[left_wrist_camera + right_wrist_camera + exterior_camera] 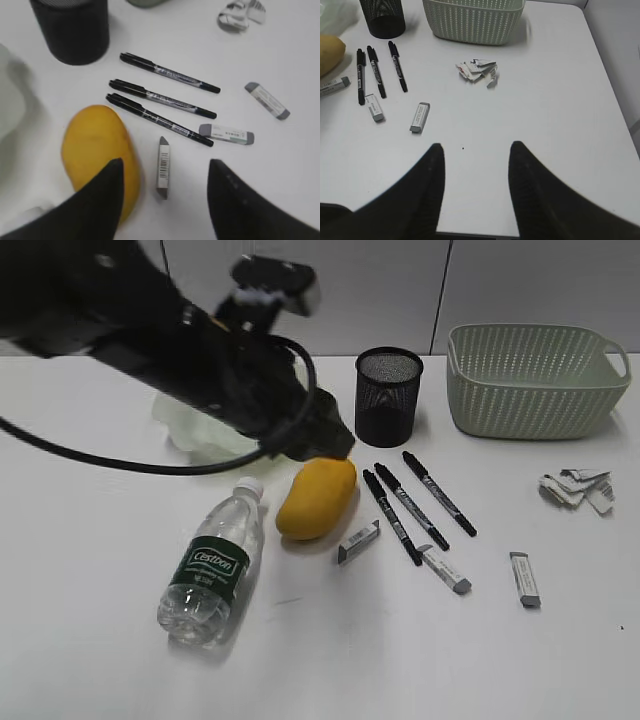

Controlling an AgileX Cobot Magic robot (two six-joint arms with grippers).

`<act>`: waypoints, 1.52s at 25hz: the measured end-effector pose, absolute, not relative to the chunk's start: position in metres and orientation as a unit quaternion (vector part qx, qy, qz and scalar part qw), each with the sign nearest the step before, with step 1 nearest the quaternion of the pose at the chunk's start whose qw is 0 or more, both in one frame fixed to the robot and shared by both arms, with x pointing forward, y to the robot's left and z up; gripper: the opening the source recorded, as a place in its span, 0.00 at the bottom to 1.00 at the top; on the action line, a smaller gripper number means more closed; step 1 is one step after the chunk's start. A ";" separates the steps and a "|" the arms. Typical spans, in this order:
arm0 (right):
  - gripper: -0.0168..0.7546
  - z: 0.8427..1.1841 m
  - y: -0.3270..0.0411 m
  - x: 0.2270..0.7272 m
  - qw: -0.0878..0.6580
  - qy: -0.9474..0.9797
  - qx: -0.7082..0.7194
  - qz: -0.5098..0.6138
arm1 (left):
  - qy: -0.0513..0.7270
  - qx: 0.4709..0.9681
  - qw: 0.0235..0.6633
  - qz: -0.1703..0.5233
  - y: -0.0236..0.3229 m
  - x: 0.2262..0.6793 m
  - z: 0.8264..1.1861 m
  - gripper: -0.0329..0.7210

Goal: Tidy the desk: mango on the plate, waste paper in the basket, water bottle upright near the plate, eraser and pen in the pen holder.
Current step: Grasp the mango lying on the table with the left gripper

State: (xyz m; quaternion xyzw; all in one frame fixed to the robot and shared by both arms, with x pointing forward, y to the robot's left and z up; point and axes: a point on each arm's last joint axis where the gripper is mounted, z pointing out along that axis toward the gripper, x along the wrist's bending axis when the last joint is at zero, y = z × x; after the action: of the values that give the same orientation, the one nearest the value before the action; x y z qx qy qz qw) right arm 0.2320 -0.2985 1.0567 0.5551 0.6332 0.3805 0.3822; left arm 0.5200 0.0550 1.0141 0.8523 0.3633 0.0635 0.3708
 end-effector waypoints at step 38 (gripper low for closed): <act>0.47 1.057 -0.296 0.232 0.372 0.633 0.555 0.391 | 0.433 0.880 0.169 0.098 -0.001 0.577 0.919 0.83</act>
State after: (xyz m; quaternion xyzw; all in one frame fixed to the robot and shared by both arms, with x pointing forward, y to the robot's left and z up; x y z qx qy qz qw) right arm 0.2318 -0.2961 1.0568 0.5546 0.6334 0.3913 0.3716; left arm 0.5766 -0.0014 0.9186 0.8803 0.4327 0.0976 0.1686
